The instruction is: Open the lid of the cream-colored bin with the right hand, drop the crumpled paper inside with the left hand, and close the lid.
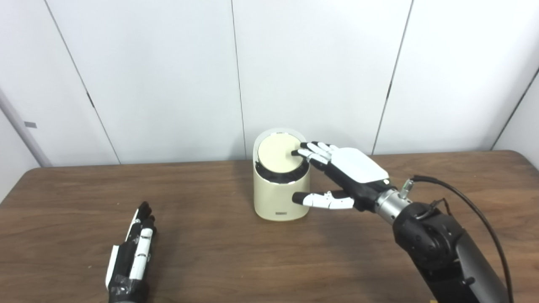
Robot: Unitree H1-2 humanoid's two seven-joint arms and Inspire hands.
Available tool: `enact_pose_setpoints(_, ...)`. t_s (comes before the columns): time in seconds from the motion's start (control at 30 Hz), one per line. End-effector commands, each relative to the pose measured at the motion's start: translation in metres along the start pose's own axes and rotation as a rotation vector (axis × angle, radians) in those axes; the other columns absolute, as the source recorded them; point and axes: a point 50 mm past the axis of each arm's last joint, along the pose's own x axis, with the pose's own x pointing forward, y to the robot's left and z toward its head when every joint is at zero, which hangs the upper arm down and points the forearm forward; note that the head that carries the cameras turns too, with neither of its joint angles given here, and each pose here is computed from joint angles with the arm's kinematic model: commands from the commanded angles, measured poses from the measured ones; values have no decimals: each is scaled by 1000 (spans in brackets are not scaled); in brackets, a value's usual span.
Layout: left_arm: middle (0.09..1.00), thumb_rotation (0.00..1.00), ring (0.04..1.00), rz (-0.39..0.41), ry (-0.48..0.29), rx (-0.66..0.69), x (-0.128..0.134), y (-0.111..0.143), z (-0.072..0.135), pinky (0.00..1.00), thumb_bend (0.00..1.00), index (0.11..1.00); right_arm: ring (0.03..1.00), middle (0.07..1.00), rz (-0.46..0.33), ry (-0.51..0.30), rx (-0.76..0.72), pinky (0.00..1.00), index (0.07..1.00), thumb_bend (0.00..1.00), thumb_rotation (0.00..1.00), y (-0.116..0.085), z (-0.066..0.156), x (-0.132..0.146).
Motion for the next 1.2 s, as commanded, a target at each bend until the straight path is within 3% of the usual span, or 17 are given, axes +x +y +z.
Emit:
enact_pose_setpoints(0.0,1000,739,1000,-3,2,-9,-4,-2,-7,1000,414,1000,1000,987,-91,-19,-4,1000,922,598,1000,-20,4,-2)
enact_pose_setpoints(0.33,1000,755,1000,-4,3,-7,-3,0,-6,1000,398,1000,1000,1000,-117,76,66,977,939,540,1000,-23,-18,-27)
enact_pose_setpoints(0.7,1000,739,1000,-3,5,-6,-3,4,-5,1000,420,1000,1000,979,-165,174,206,906,932,510,1000,-6,-46,-54)
enact_pose_setpoints(0.9,1000,745,1000,-8,7,-6,-4,5,-4,1000,403,1000,983,978,-203,240,316,905,933,507,1000,10,-61,-65)
enact_pose_setpoints(1.17,1000,746,1000,-3,7,-7,-4,7,-1,1000,423,1000,969,976,-254,336,531,931,944,609,1000,44,-77,-80)
